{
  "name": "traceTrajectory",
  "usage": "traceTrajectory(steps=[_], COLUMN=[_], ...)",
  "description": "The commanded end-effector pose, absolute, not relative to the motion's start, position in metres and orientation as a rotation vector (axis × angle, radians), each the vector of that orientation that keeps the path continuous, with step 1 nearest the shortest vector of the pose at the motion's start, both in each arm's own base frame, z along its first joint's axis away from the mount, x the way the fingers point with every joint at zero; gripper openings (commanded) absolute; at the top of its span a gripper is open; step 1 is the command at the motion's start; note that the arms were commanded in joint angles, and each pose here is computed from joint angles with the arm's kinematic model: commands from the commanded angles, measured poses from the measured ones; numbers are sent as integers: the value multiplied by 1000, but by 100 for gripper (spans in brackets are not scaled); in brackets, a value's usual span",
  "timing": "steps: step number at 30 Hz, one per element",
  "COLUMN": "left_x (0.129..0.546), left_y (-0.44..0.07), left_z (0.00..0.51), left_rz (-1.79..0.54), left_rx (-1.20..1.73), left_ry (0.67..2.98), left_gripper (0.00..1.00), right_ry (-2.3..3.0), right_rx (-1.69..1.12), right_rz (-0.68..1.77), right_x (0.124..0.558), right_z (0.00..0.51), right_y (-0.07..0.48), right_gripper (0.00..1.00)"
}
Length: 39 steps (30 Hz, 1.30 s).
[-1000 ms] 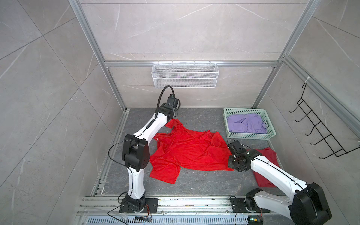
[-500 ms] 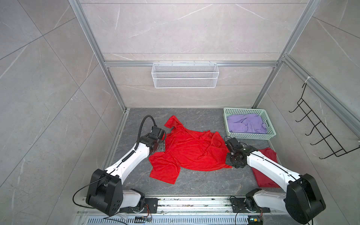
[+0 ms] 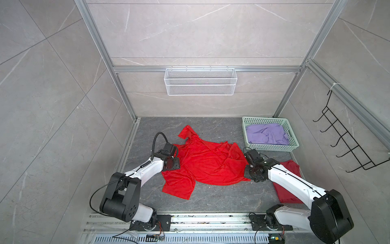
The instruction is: Fold and stack the t-shirts
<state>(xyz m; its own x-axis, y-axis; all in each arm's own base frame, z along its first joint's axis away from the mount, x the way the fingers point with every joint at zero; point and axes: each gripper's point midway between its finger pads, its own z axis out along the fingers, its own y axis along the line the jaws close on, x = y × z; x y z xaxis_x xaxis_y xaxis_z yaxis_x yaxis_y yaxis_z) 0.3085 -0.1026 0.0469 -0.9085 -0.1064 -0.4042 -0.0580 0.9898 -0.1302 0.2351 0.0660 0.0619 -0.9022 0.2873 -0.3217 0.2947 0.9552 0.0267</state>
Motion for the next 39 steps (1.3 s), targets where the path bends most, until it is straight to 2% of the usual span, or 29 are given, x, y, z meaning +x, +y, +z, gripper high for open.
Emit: traceTrajectory(steps=[1,3,4,5,14,18,23,26,30,31,35,39], left_x=[328,329,330,330,329,335,360,383,406,407,381,318], left_y=[-115,-116,-115,-113,-87,-85,-92,-92,-79,-74,-56,-40], left_z=[57,65,72,80,194,206,191,179,168,168,168,142], left_rz=[-258,-272,-272,-263,-223,-197,-178,-141,-8,26,82,90], left_rx=[-65,-70,-74,-80,-140,-110,-80,-84,-171,-213,-326,-482], left_ry=[2636,2623,2609,2596,2367,2339,2372,2408,2483,2486,2489,2575], left_gripper=[31,15,4,0,0,0,0,16,56,61,77,78], right_ry=[2771,2758,2750,2739,2662,2679,2691,2703,2717,2719,2727,2738], right_rx=[435,440,438,436,362,358,369,367,382,389,400,400], right_rz=[-22,-19,-24,-35,-168,-136,-96,-101,-112,-114,-117,-127], right_x=[232,233,234,235,257,261,262,263,267,268,272,271], right_z=[62,65,67,71,106,99,89,81,71,70,67,64], right_y=[66,65,64,63,51,57,63,64,66,66,67,66], right_gripper=[0,0,0,0,0,0,0,0,0,0,0,0])
